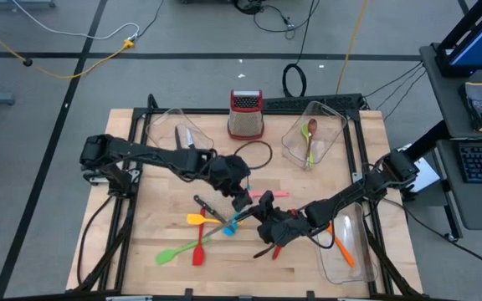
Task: Pick & Place Kitchen Items
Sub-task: Put the silver knife into the top left transparent bin
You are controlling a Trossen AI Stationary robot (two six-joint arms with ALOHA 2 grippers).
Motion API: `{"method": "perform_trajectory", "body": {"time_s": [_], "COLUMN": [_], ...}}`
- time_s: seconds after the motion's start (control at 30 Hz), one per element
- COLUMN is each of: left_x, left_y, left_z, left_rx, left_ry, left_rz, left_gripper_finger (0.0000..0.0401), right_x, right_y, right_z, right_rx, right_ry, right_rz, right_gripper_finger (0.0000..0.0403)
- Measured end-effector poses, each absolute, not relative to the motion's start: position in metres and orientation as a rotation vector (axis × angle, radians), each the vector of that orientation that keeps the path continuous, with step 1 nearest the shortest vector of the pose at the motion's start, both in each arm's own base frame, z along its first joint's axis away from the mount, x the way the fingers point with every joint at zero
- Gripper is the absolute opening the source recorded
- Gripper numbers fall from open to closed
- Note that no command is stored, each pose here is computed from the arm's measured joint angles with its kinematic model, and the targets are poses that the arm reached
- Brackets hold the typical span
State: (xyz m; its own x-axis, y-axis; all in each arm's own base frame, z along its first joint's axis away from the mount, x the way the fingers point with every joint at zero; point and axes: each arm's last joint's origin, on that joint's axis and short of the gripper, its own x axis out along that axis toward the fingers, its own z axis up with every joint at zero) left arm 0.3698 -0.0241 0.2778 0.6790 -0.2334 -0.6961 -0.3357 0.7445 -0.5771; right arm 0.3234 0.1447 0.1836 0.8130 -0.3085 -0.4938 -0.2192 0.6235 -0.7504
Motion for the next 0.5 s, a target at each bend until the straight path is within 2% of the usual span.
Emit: {"method": "perform_trajectory", "body": {"time_s": [0.2, 0.5], "left_x": [0.354, 0.288], "left_y": [0.004, 0.008], "left_z": [0.309, 0.376], "left_rx": [-0.632, -0.336], "left_ry": [0.706, 0.540], "left_rz": [0.082, 0.146], "left_gripper_finger": [0.0227, 0.0228], "right_x": [0.323, 0.329], "right_y": [0.139, 0.119], "right_z": [0.181, 0.192], "right_rx": [-0.834, -0.695], "right_ry": [0.676, 0.651], "right_rz": [-0.092, -0.158], "right_gripper_finger": [0.0064, 0.0064]}}
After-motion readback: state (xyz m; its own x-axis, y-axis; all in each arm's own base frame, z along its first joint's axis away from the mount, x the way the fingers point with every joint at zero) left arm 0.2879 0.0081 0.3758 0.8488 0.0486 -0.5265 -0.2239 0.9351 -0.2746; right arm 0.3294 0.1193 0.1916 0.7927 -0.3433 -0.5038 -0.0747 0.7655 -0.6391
